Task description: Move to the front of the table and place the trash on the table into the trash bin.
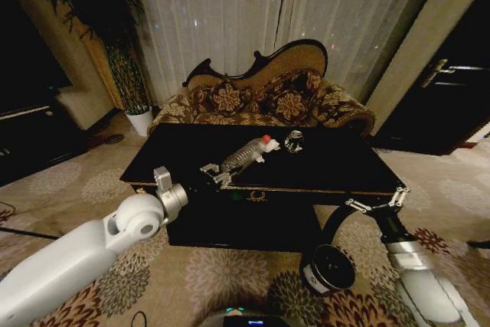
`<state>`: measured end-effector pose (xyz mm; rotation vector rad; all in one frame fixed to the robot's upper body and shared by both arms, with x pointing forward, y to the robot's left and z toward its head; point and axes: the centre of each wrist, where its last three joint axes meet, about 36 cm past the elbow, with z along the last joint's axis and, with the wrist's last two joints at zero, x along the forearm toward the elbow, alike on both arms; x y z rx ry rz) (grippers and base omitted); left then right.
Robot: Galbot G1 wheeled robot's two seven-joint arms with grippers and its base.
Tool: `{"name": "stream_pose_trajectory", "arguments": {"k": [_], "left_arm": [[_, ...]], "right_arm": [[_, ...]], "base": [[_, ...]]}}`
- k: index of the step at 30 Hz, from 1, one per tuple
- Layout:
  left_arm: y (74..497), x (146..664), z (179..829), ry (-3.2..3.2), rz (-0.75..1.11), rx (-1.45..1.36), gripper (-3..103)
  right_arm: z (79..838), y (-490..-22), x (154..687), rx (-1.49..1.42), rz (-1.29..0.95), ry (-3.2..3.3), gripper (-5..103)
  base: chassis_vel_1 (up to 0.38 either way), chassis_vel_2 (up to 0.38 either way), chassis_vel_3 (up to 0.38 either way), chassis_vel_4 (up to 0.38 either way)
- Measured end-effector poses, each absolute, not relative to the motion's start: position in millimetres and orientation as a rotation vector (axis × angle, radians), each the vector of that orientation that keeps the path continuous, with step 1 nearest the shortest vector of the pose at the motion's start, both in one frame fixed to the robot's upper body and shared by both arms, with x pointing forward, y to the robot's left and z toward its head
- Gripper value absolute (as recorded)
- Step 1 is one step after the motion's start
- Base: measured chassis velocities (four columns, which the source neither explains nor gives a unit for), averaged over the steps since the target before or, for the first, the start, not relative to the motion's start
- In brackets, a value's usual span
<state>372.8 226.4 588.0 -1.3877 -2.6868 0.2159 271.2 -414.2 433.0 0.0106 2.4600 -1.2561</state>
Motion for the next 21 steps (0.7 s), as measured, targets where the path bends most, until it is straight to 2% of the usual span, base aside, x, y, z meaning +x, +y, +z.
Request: {"name": "stream_pose_trajectory", "arguments": {"k": [9, 21], "left_arm": [[201.2, 351.6, 584.4, -2.53, 0.32, -1.494, 40], [160.6, 371.0, 574.1, -2.445, 0.356, -1.576, 40]], "right_arm": [[439.4, -392.8, 270.9, -0.05, -1.332, 2.322, 100], [437.7, -361.6, 260.0, -0.09, -1.319, 2.303, 100]], "base": [[0.0, 0.0, 0.0, 0.0], [0.0, 0.0, 0.0, 0.0]]}}
